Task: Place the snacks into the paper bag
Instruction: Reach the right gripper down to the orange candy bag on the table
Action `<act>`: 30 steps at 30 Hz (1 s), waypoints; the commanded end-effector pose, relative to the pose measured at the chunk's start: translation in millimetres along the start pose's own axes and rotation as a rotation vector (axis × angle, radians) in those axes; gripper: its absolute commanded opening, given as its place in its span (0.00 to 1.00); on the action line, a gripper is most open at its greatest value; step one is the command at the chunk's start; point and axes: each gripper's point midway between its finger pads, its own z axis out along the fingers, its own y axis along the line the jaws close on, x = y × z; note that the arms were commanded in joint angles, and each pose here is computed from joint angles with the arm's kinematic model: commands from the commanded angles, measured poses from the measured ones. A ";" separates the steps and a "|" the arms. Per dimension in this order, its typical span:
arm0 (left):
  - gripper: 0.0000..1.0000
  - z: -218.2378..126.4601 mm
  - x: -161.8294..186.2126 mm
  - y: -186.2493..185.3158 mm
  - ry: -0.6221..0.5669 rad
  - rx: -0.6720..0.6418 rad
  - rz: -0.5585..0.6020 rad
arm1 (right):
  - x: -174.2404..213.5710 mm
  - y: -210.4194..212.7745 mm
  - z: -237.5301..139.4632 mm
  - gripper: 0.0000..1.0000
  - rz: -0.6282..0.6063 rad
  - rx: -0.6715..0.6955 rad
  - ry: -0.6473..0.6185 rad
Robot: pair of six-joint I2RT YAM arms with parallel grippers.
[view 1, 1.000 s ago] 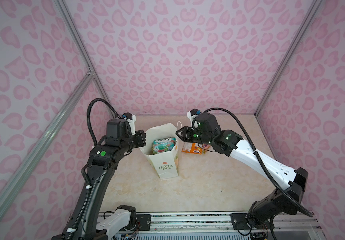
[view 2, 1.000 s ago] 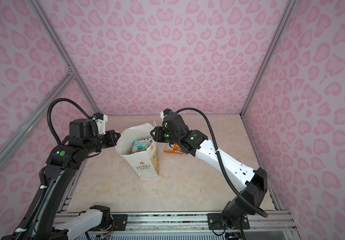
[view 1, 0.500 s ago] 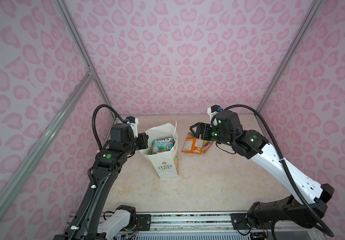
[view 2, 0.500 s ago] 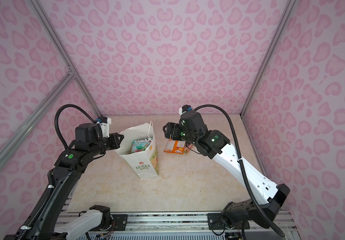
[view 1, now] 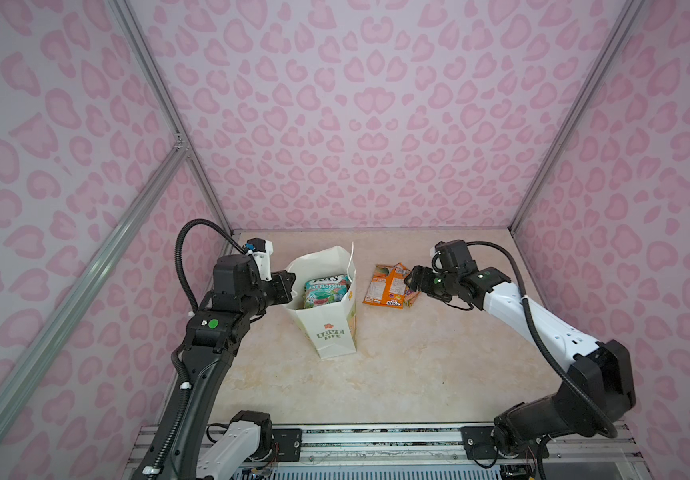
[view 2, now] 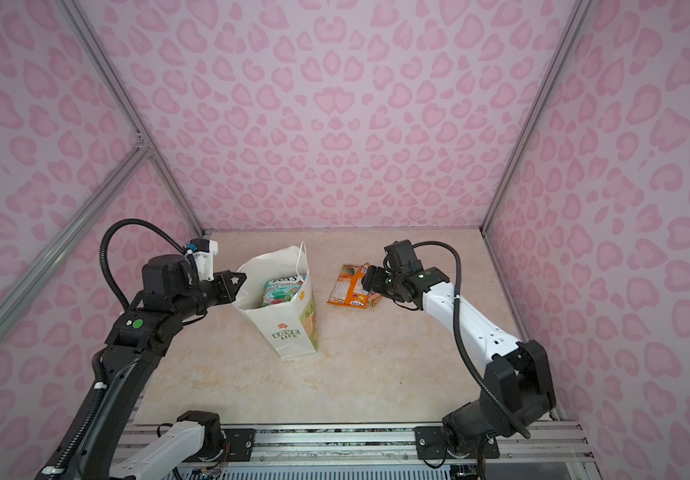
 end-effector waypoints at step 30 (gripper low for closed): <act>0.03 2.7 -4.5 2.4 -0.030 0.008 0.008 | 21.5 -18.5 137.2 0.78 0.161 -0.194 0.061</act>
